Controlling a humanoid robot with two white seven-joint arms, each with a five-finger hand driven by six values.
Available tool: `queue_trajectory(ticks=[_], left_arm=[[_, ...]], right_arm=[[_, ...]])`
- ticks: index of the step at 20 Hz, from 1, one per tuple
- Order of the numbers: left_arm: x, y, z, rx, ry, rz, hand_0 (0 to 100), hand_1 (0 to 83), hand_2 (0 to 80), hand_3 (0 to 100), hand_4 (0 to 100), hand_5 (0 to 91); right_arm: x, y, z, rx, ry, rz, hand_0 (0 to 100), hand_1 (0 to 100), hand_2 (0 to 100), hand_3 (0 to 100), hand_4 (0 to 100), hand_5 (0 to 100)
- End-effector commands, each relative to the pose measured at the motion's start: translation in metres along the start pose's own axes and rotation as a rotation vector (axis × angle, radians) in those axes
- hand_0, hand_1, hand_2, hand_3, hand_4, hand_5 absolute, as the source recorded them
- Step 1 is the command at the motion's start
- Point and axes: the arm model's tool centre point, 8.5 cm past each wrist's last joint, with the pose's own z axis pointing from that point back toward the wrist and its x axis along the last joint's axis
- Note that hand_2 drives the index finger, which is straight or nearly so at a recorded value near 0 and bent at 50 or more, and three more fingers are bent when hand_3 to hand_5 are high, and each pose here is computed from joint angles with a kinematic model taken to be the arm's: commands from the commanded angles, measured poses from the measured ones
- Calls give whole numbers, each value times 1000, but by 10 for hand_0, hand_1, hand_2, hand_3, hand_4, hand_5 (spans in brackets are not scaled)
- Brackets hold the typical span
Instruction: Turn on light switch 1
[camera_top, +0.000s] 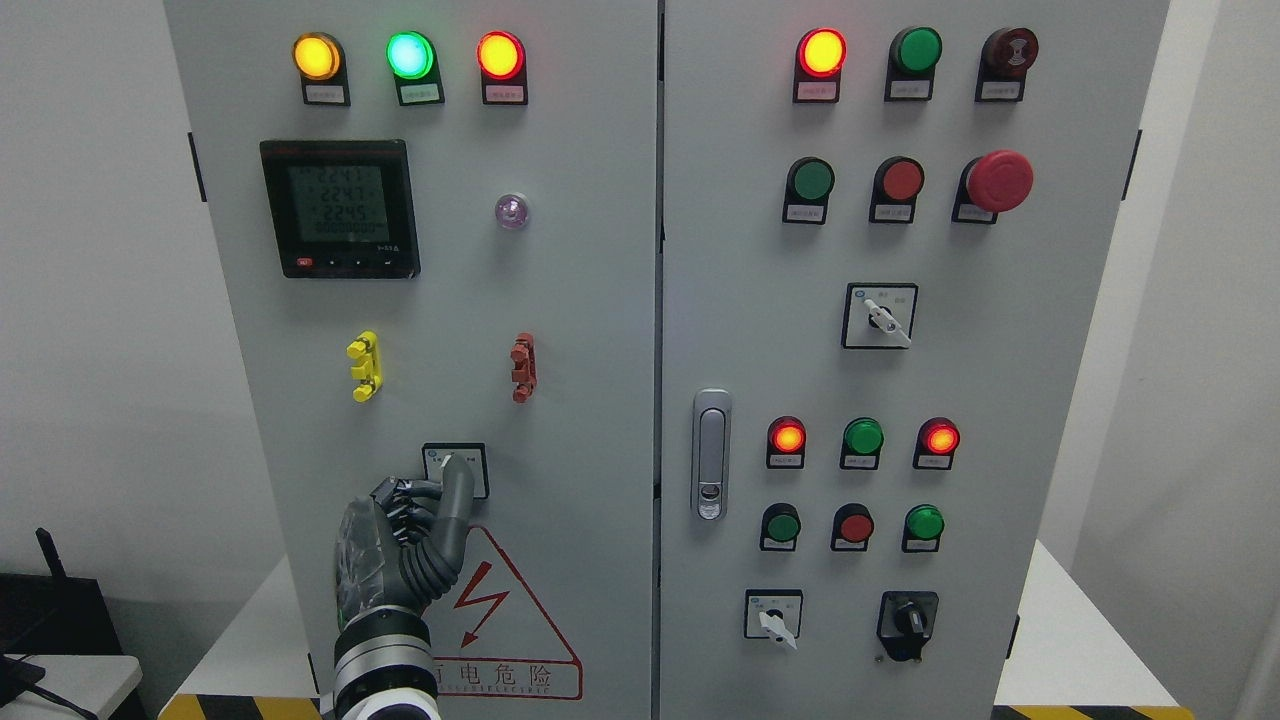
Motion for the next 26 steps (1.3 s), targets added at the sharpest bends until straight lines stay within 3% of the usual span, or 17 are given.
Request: queue_trajectory(ticks=[1,11,26], left_arm=[[-1,-1,0,-3,3,-2,394,339,529,919,940,884],[-2,-2,-1,-6,6,-5,437,289,541,936,947,883],[-4,-5,-3,-17,15,-13,460,290,548,951,957,881]], right_arm=[[0,1,0,2,1,-8,120,389,0,0,0,0],[0,1,0,2,1,-8,120,389,0,0,0,0],[-1,0,0,0,2,-8,120,389,0,0,0,0]])
